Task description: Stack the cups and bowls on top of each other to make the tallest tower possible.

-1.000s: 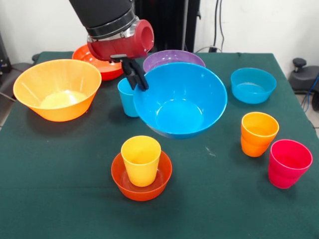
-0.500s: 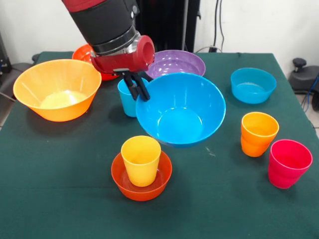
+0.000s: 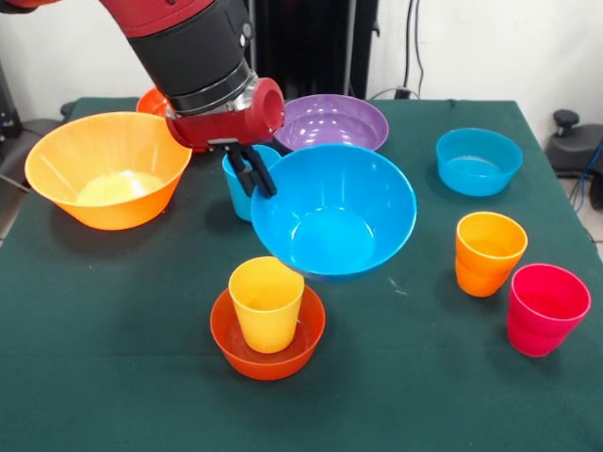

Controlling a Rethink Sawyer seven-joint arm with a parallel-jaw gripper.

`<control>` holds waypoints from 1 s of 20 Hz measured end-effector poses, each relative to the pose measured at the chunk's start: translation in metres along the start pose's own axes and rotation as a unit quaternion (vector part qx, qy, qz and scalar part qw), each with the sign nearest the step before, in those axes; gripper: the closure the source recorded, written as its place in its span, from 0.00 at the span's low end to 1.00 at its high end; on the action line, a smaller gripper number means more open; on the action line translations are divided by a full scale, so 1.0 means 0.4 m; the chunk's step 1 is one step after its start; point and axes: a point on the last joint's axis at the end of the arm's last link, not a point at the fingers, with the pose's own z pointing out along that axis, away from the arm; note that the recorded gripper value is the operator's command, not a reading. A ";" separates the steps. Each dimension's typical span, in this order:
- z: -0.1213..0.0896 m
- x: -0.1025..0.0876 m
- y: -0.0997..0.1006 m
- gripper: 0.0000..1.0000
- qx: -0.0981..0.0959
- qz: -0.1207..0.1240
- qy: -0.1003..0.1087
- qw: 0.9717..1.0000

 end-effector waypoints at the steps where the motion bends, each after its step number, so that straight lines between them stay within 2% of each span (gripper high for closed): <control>1: -0.001 -0.001 -0.002 1.00 0.000 -0.001 -0.001 1.000; 12: -0.009 -0.008 0.006 1.00 -0.006 -0.009 -0.006 1.000; 20: -0.029 -0.037 0.030 1.00 -0.022 -0.014 -0.018 1.000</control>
